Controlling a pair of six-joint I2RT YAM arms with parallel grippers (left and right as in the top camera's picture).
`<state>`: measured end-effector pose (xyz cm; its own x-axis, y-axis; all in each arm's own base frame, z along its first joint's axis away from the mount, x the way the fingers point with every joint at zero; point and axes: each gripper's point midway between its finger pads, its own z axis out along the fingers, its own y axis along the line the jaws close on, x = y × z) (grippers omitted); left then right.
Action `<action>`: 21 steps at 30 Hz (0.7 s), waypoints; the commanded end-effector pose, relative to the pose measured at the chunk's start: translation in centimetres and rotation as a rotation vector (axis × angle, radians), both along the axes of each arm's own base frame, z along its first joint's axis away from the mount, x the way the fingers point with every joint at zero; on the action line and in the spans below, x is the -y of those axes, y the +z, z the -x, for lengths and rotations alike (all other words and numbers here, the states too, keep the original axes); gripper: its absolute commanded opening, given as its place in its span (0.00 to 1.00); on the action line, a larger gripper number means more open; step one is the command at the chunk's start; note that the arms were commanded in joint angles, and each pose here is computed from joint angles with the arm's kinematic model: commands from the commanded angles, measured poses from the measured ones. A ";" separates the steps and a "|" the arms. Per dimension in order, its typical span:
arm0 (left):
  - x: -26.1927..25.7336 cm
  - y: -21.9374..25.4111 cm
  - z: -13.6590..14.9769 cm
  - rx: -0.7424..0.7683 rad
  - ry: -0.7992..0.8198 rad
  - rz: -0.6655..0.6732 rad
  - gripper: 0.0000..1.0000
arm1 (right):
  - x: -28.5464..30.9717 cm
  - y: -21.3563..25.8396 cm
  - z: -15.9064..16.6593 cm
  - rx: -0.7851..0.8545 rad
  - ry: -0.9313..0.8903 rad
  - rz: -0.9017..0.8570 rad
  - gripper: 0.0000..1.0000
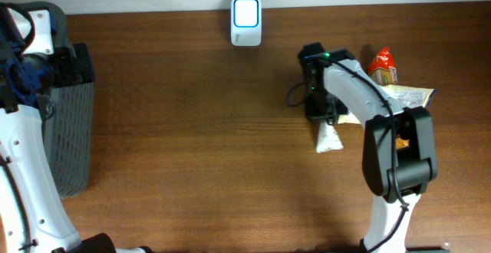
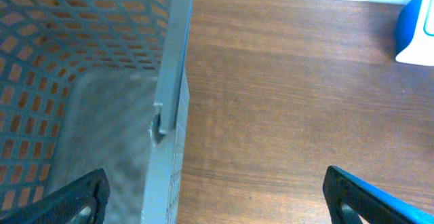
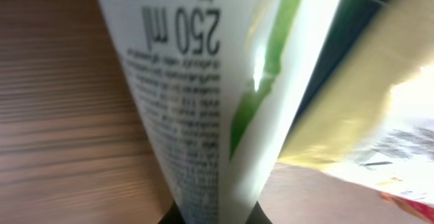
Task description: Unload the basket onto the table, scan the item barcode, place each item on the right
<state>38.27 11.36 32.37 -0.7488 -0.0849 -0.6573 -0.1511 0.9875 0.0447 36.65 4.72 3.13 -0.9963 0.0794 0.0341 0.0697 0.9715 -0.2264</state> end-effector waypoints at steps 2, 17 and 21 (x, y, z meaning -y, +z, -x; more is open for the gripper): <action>0.1 0.5 0.1 0.013 -0.013 -0.005 0.99 | 5.9 1.5 -1.6 0.063 -0.117 0.040 0.48; 0.1 0.5 0.1 0.013 -0.013 -0.005 0.99 | 0.3 37.7 8.7 0.813 0.086 -0.298 0.99; 0.1 0.5 0.1 0.013 -0.013 -0.005 0.99 | 0.4 36.8 8.9 0.768 0.080 -0.292 0.99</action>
